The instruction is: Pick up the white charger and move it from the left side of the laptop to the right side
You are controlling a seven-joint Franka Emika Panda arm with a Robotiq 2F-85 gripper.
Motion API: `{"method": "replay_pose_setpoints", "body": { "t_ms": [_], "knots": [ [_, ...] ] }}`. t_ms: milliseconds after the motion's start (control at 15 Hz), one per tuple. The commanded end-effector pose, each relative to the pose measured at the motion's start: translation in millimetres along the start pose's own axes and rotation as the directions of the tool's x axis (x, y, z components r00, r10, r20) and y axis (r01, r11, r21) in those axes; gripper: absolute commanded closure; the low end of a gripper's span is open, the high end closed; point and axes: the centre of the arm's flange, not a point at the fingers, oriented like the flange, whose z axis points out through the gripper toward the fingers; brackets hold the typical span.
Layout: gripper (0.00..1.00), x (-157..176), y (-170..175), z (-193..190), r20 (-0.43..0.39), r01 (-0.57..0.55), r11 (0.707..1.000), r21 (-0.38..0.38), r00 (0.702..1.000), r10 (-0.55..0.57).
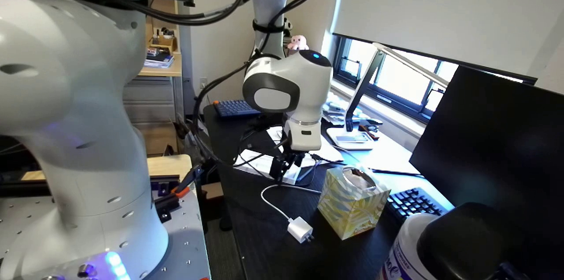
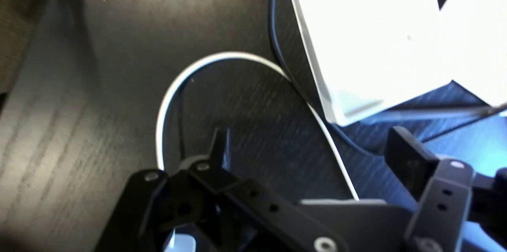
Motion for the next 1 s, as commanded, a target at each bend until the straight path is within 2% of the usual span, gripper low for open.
{"method": "replay_pose_setpoints", "body": {
  "t_ms": [0, 133, 333, 933],
  "knots": [
    [0.0, -7.5, 41.3, -29.7, 0.139, -0.004, 0.999, -0.042, 0.99, 0.01],
    [0.0, -2.6, 52.5, -28.2, 0.149, -0.027, 0.998, -0.048, 0.988, 0.034],
    [0.0, 16.5, 64.4, -22.0, 0.086, -0.092, 0.995, -0.028, 0.992, 0.094],
    [0.0, 56.6, 100.5, 19.5, 0.0, -0.183, 0.978, -0.097, 0.983, 0.184]
  ]
}}
